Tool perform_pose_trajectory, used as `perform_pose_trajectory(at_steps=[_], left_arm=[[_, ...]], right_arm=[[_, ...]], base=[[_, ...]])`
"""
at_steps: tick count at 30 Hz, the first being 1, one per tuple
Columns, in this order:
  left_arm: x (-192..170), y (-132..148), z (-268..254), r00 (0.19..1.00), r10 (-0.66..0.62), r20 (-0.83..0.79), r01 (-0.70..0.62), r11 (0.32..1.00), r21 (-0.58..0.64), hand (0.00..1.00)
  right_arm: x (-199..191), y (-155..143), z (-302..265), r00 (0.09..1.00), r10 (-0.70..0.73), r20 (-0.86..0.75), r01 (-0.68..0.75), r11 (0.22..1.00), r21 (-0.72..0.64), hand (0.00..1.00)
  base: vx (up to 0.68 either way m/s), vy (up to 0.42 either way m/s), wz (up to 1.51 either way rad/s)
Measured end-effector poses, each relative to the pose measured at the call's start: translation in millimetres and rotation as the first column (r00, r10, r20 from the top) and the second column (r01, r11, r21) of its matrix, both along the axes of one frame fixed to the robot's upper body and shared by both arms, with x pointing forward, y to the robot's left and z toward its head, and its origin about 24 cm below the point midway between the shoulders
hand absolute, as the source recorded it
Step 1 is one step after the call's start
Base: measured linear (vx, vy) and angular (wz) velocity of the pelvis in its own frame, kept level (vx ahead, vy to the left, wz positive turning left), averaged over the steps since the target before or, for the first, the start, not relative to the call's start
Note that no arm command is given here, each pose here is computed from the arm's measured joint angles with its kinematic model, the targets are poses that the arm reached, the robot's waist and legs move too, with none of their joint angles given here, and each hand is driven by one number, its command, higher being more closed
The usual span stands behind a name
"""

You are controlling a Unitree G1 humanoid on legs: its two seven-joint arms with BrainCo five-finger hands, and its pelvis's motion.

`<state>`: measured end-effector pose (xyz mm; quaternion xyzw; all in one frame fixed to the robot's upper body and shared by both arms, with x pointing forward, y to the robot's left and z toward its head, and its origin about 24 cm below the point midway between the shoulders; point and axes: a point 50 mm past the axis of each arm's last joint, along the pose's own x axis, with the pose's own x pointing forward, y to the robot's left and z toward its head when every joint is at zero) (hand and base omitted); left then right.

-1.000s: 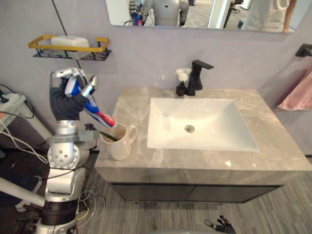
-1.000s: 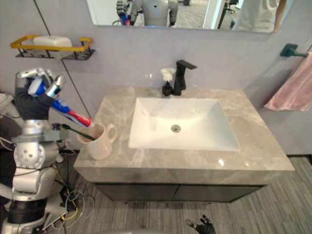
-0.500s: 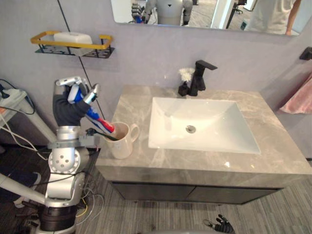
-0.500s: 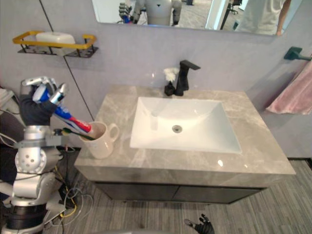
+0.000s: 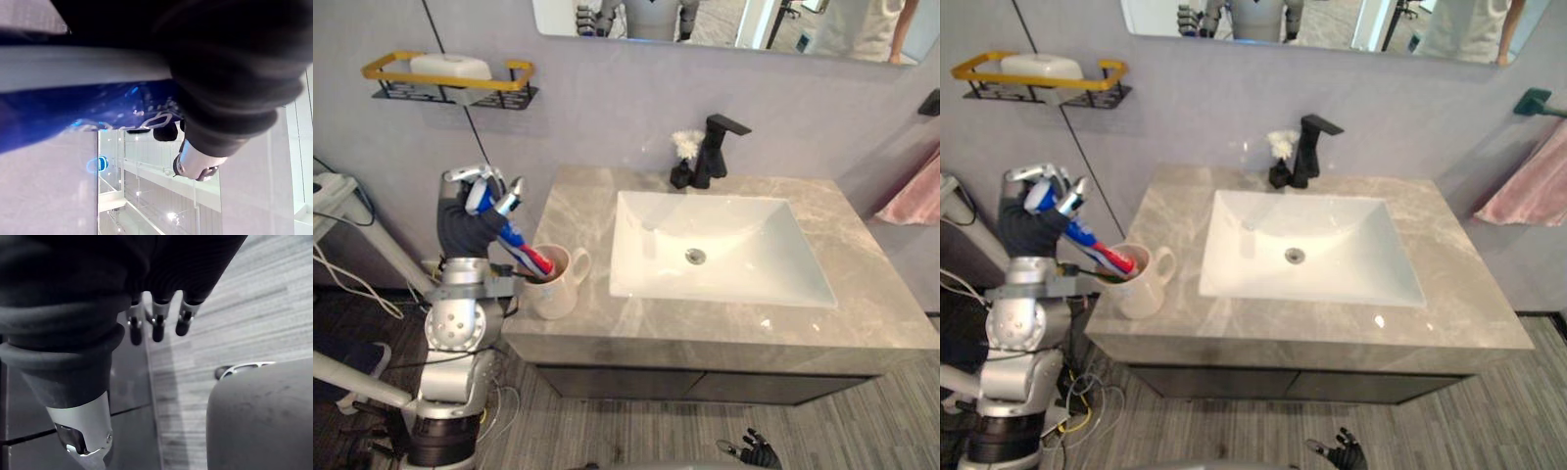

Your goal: Organize washtable

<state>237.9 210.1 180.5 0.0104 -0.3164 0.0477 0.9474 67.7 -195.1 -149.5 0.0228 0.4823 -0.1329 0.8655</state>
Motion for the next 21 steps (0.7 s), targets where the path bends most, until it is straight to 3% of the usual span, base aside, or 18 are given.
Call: perform_pose_trajectory(at_steps=[21], left_arm=[[2.0, -4.7, 2.5, 1.0, -0.016, 0.012, 0.016, 1.0, -0.006, 0.0]], right_arm=[[-1.8, 0.8, 0.4, 1.0, 0.007, -0.001, -0.007, 1.0, -0.001, 0.0]], base=[[0.0, -0.002, -0.01]])
